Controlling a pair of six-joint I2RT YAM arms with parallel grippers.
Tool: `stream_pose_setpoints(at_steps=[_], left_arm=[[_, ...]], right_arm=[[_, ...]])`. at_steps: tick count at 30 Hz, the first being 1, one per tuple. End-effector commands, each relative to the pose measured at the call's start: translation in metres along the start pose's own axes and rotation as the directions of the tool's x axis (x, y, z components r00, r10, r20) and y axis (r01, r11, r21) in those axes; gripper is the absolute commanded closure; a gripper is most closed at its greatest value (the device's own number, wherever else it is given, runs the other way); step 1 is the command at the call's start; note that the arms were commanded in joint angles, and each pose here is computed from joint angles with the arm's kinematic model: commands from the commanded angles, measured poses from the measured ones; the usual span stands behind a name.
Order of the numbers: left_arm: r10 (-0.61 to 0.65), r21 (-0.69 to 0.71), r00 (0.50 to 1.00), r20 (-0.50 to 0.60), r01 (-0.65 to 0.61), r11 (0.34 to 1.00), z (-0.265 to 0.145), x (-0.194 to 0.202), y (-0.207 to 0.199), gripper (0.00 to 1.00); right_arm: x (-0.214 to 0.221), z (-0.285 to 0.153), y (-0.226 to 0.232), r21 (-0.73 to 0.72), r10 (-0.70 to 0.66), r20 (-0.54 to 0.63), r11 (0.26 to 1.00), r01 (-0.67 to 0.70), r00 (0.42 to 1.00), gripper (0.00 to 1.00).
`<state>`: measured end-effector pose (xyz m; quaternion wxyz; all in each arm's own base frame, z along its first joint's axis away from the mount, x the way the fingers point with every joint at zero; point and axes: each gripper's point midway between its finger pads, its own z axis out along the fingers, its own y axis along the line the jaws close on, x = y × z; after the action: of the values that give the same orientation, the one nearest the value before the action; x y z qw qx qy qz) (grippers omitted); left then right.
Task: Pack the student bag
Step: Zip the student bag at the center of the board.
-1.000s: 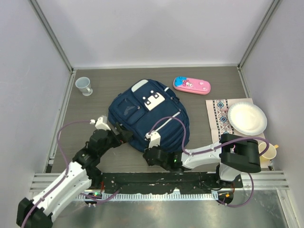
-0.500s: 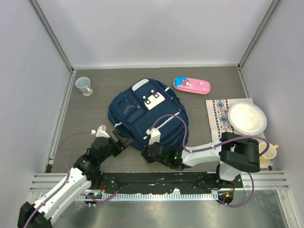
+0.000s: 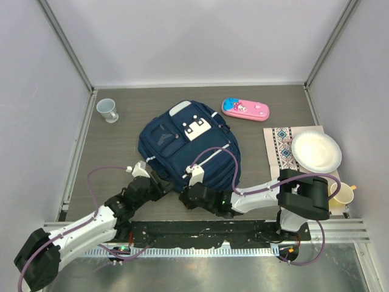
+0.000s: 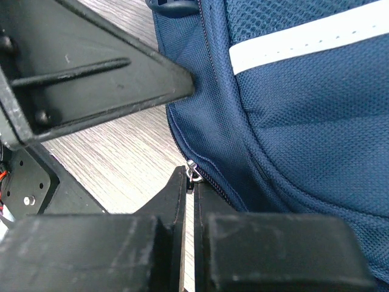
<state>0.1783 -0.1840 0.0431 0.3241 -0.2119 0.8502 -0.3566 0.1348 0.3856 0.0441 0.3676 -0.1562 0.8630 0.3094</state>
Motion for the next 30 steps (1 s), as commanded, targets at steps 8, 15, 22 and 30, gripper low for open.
stream_pose_setpoints(at_steps=[8,15,22,30], left_arm=[[0.111,-0.005,0.986,0.125,-0.111,0.994,0.015,-0.032,-0.024,0.89],[0.19,-0.086,0.972,0.141,-0.179,0.98,0.019,-0.043,-0.02,1.0],[0.251,-0.144,0.956,0.154,-0.229,0.963,0.014,-0.053,-0.012,1.0],[0.298,-0.299,0.929,0.22,-0.227,0.927,-0.007,-0.088,0.019,1.0]], right_arm=[[-0.002,-0.016,0.002,-0.019,0.025,0.019,1.0,-0.025,1.0,0.99],[0.007,-0.033,-0.017,0.09,0.016,0.009,0.996,-0.017,1.0,0.99],[-0.002,-0.063,-0.037,0.219,-0.014,0.047,0.976,0.003,0.999,0.99],[0.005,-0.076,-0.041,0.192,-0.042,-0.008,0.98,0.043,0.999,0.99]])
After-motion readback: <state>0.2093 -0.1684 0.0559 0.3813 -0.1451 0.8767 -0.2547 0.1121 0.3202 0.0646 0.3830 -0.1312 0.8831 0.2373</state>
